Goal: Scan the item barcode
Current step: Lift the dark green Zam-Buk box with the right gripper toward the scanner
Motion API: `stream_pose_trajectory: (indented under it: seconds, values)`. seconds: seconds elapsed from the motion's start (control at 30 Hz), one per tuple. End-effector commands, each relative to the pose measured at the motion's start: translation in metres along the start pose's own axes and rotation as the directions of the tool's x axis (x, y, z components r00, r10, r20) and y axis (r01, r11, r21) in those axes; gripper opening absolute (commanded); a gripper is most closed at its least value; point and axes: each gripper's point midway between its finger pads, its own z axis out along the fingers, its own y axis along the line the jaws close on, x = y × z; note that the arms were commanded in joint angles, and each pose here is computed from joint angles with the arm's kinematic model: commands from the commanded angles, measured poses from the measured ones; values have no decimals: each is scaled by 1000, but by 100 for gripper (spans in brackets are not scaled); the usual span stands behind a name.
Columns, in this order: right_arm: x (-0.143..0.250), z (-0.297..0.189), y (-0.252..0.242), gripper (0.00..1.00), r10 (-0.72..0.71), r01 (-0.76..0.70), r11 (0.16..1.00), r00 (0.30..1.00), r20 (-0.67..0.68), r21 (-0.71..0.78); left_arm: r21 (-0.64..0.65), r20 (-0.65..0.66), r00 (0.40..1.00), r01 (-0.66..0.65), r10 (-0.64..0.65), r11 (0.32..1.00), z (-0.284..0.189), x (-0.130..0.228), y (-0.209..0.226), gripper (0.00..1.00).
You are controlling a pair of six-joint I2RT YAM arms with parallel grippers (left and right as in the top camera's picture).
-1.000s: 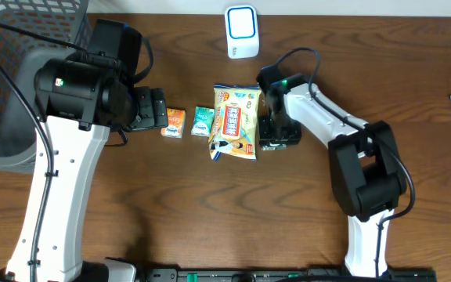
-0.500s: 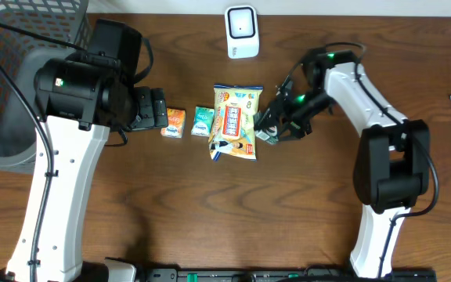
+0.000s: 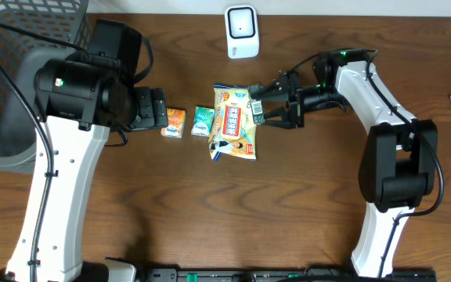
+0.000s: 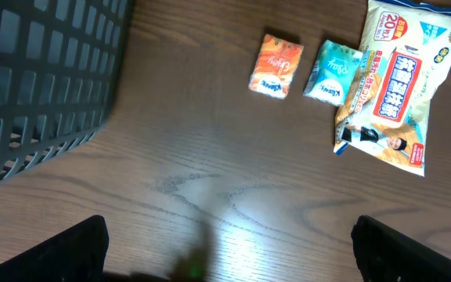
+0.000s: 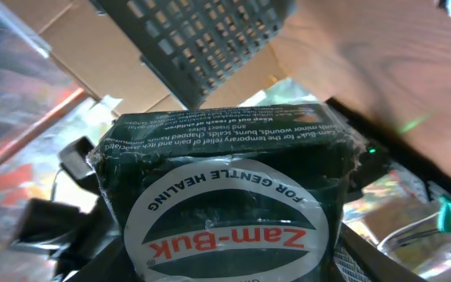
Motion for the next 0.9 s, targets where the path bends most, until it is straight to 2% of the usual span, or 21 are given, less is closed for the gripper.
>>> stream_pose_trajectory:
  seconds: [0.0,0.13,0.67,0.8,0.87]
  values:
    - [3,-1,16,49,48,-50,996,998,-27,-80,-8,-6,1000,4,-4,1000,1,1,1,98]
    - [2,-1,16,50,101,-103,992,994,-31,-78,-7,-5,1000,4,-4,1000,1,1,1,98]
    - [4,5,14,50,56,-58,996,998,-36,-64,-7,-5,1000,4,-4,1000,1,1,1,98]
    - [-4,12,-1,49,-13,13,999,1000,-14,31,-7,-6,1000,3,-3,1000,1,1,1,98]
    - [-14,18,-16,46,-84,82,987,996,11,136,-8,-5,1000,4,-4,1000,1,1,1,98]
